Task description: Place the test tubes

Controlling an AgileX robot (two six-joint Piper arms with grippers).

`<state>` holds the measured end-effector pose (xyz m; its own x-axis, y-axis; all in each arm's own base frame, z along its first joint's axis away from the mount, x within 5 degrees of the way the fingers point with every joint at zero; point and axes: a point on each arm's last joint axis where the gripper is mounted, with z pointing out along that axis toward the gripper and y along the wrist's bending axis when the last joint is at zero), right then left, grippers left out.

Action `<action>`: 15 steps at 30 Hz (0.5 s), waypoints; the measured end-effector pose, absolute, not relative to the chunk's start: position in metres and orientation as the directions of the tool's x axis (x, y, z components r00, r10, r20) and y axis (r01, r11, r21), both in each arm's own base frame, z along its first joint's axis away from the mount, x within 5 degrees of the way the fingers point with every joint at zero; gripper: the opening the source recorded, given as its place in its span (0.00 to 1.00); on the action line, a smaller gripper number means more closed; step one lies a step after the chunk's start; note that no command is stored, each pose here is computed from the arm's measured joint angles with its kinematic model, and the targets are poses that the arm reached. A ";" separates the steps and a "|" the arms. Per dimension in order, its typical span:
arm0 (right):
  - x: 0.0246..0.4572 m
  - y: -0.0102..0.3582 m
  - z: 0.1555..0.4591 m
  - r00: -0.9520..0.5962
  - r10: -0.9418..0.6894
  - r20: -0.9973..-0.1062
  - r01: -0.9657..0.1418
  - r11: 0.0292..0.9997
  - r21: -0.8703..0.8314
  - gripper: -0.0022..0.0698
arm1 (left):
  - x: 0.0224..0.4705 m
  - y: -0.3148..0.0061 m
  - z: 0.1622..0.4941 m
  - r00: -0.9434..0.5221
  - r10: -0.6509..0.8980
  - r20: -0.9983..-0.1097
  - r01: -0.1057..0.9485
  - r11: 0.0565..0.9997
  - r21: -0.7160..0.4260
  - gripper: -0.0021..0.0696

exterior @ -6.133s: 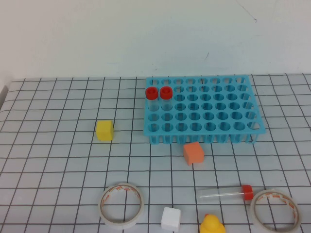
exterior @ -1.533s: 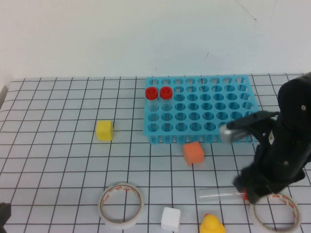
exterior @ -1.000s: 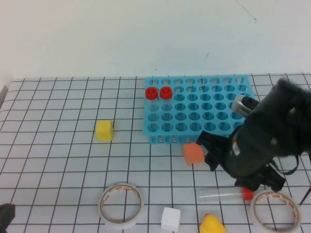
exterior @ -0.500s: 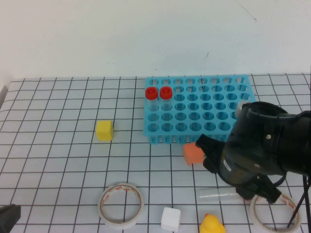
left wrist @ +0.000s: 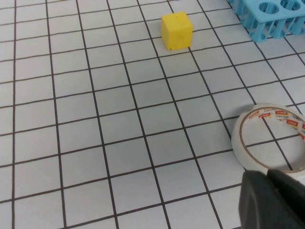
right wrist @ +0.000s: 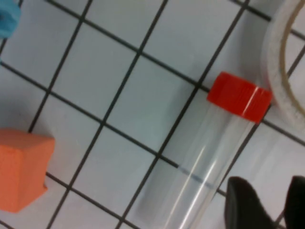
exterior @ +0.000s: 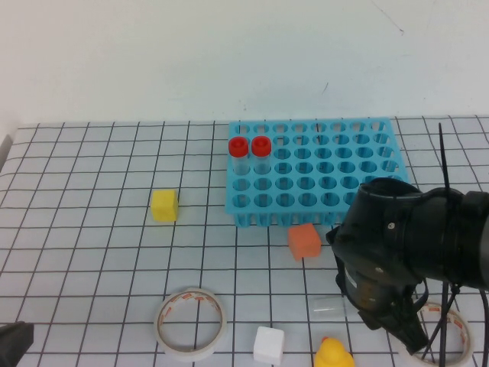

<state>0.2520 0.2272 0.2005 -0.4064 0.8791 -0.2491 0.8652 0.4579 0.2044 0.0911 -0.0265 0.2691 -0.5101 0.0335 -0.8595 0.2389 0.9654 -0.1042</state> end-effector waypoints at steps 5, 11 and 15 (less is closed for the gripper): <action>0.255 0.225 0.202 -0.442 0.847 -0.296 0.836 0.508 0.207 0.30 | 0.091 -0.027 0.269 -0.512 0.034 -0.859 0.239 0.965 -0.104 0.03; 0.257 0.222 0.202 -0.525 0.769 -0.364 0.776 0.608 0.164 0.30 | 0.091 -0.027 0.269 -0.514 0.035 -0.857 0.239 0.965 -0.104 0.03; 0.255 0.216 0.200 -0.572 0.710 -0.409 0.757 0.650 0.069 0.28 | 0.090 -0.027 0.268 -0.521 0.037 -0.853 0.240 0.965 -0.105 0.03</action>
<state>0.2553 0.2160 0.2000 -0.5725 0.7104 -0.4093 0.7570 0.6498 0.0692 0.0905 -0.0266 0.2681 -0.5208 0.0368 -0.8529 0.2400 0.9651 -0.1049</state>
